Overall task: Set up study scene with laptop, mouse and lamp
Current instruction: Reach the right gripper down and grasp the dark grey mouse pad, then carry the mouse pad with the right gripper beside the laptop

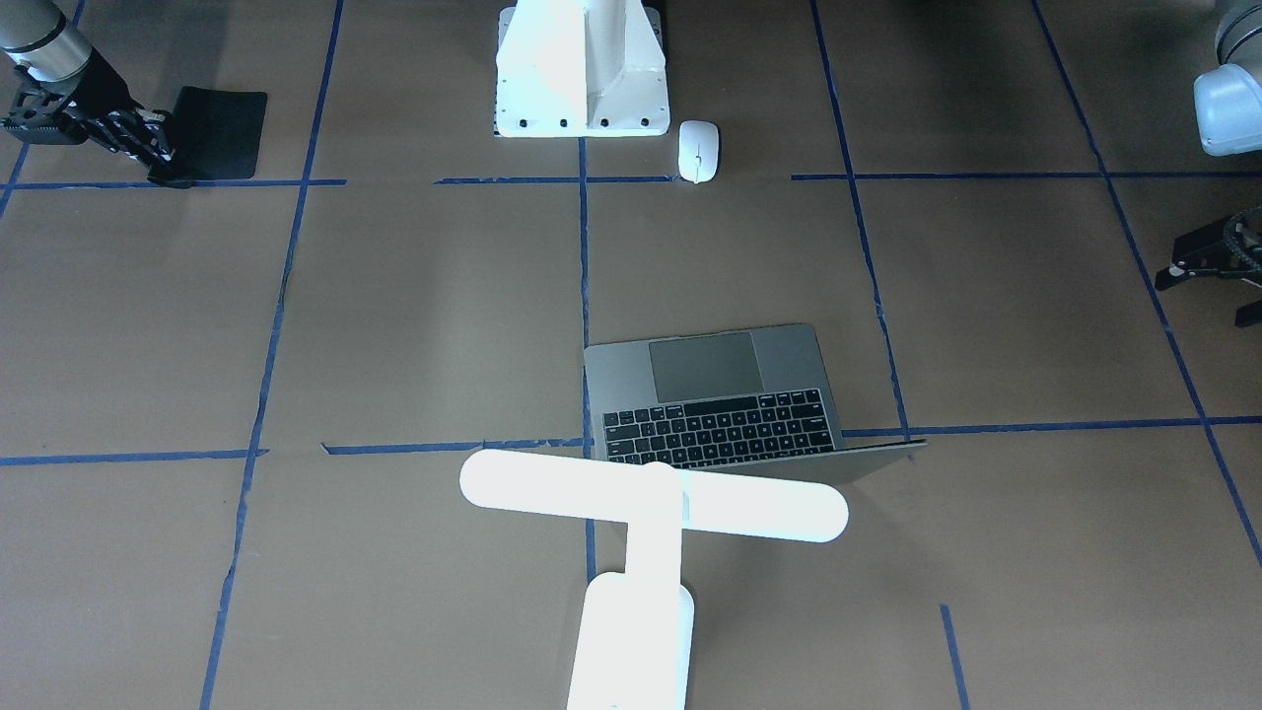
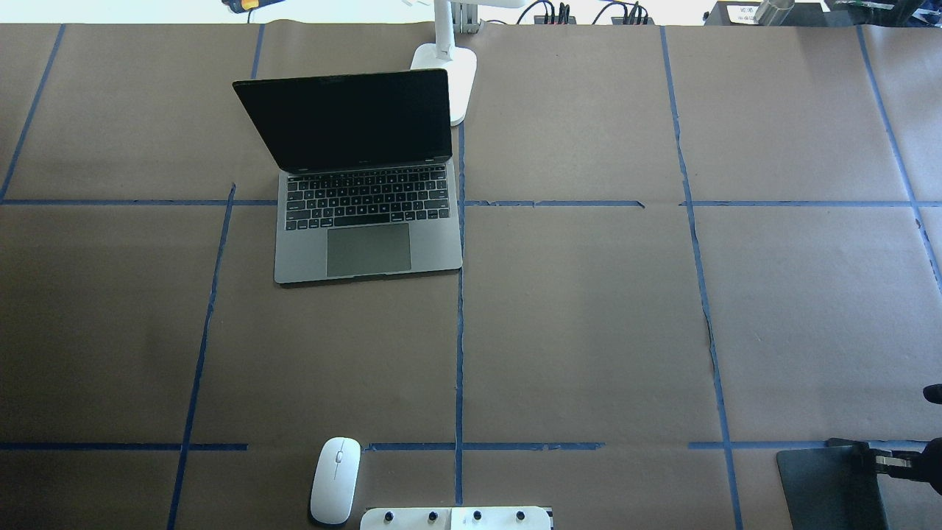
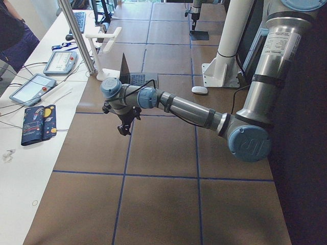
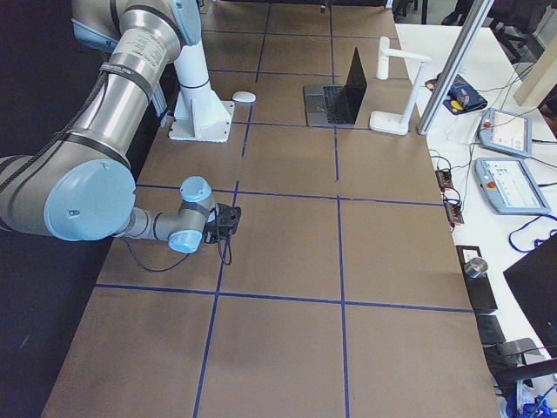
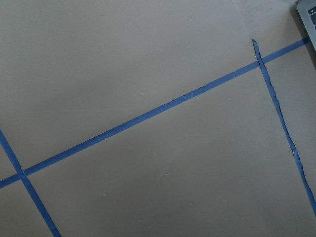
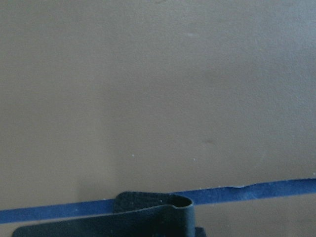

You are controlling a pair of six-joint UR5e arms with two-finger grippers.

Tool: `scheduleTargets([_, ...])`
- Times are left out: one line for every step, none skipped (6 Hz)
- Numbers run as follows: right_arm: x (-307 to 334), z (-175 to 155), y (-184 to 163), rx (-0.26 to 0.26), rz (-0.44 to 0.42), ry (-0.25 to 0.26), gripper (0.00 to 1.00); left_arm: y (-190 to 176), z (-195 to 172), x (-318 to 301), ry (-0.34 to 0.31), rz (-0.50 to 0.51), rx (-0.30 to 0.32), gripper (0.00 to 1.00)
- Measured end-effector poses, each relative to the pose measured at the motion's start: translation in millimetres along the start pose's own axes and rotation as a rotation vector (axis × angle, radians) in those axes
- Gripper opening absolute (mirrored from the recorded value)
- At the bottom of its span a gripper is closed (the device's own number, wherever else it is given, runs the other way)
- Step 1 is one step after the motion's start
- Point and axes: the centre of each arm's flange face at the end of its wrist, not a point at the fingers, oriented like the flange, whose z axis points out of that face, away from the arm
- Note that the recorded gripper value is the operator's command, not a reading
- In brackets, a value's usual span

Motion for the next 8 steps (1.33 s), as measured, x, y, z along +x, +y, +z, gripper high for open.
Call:
scheduleTargets([-3.8,-2.7,0.0,0.001,0.0,-0.014,0.0,0.1,-0.3,-0.2,0.0,0.0,0.001,1.0])
scheduleTargets([-13.2,-7.5,0.2,0.003,-0.001,-0.037,0.0,0.1,-0.5,-0.3,0.0,-0.001,0.001,1.0])
scheduleTargets([-28.4,-14.6,-4.2,0.016,0.01,-0.075,0.0,0.1,-0.4,-0.2,0.0,-0.002,0.001,1.0])
scheduleTargets([-48.9,-19.0,-17.3,0.04,0.038,-0.13,0.0,-0.3,-0.7,0.8,0.0,-0.002,0.002,1.0])
scheduleTargets([-69.9,-19.4,-39.0,0.055,0.075,-0.187,0.0,-0.7,-1.3,1.8,0.0,-0.003,0.003,1.0])
scheduleTargets([-92.8,-13.4,-69.1,0.066,0.112,-0.221,0.0,-1.3,-1.7,2.8,0.001,-0.009,0.003,1.0])
scheduleTargets([-124.6,-3.7,-100.8,0.083,0.141,-0.229,0.0,-2.1,-1.7,3.8,0.001,-0.016,0.004,1.0])
scheduleTargets([-167.9,4.0,-131.3,0.106,0.162,-0.223,0.0,-3.1,-1.6,4.7,0.0,-0.017,0.005,1.0])
